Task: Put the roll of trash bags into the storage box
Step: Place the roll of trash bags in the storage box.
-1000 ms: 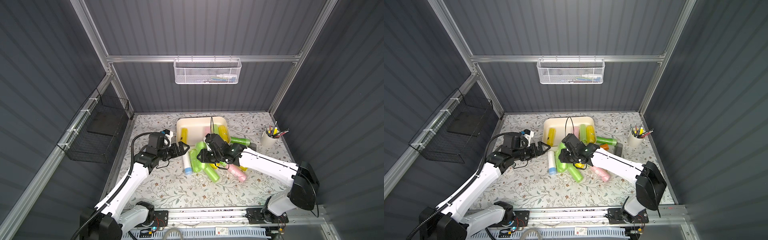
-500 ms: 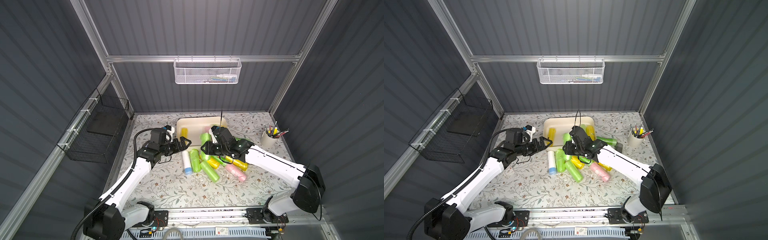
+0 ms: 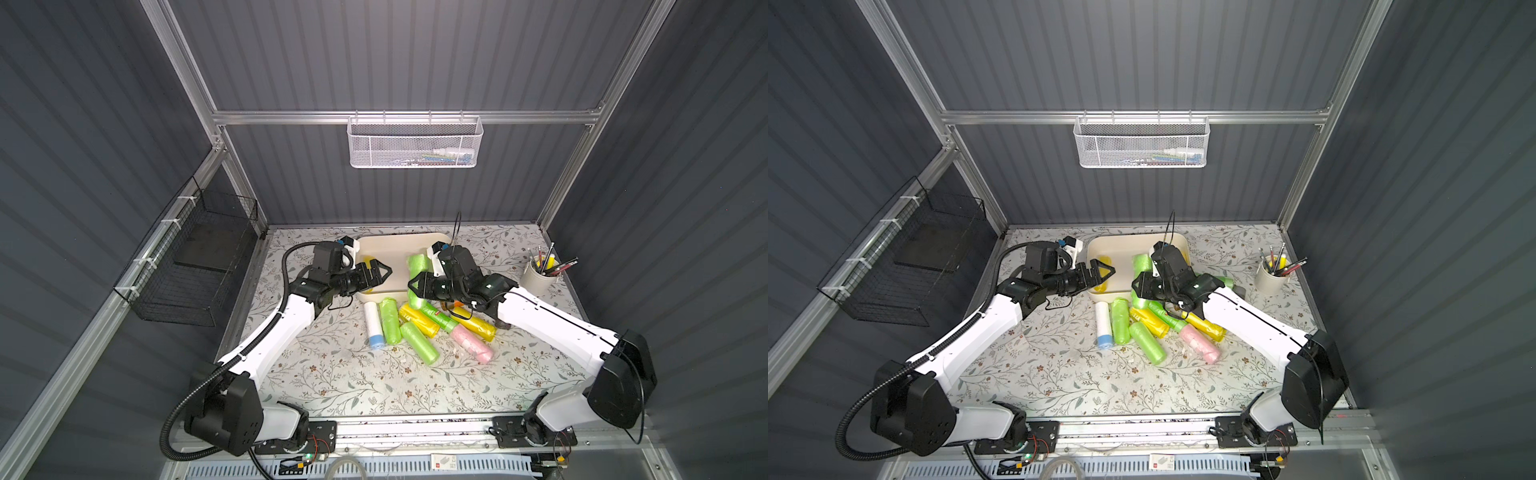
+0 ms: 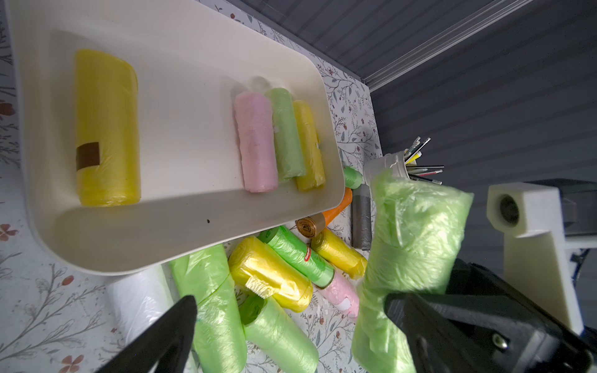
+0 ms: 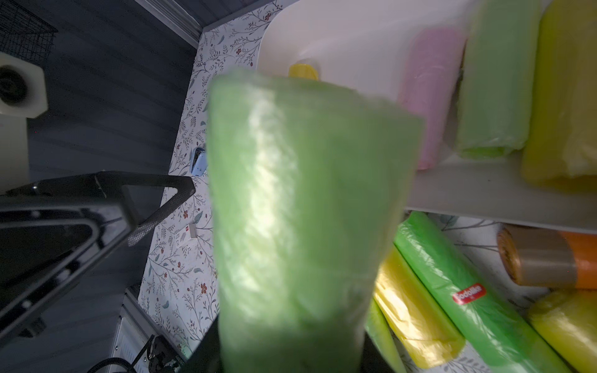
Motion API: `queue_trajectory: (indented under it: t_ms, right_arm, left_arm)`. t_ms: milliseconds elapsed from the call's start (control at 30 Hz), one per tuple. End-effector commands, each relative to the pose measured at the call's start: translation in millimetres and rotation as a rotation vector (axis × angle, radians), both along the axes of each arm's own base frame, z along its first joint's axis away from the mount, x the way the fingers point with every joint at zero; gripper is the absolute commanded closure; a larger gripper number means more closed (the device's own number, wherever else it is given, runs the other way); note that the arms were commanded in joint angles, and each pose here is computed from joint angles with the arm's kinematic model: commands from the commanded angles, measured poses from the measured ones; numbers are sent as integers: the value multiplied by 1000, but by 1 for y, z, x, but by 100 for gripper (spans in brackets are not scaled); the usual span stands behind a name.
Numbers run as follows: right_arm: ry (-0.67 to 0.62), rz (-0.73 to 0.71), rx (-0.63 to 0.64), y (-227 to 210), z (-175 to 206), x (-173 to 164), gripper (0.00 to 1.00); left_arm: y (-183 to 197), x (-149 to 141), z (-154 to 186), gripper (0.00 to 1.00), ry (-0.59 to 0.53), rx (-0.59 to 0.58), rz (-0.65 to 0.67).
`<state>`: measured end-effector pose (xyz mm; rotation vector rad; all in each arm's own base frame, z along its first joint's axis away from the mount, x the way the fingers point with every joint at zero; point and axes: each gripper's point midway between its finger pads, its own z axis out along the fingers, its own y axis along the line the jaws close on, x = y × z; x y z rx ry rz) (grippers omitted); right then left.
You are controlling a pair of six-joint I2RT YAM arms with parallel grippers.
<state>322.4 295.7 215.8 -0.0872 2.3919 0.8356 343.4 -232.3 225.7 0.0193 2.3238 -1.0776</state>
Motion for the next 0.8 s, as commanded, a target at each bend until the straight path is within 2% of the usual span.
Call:
queue_trajectory:
  t_ms: [0, 367, 600, 767]
  right_arm:
    - [-50, 5, 27, -1, 18, 10, 63]
    - [-33, -49, 8, -11, 15, 46, 63]
    - [16, -38, 17, -1, 2, 71, 64]
    - [41, -38, 25, 7, -7, 84, 65]
  left_arm:
    - [-14, 8, 20, 0, -68, -46, -37]
    - [-16, 14, 19, 0, -86, -62, -26]
    - [-1, 8, 23, 0, -136, -28, 28]
    - [1, 3, 19, 0, -130, -19, 20]
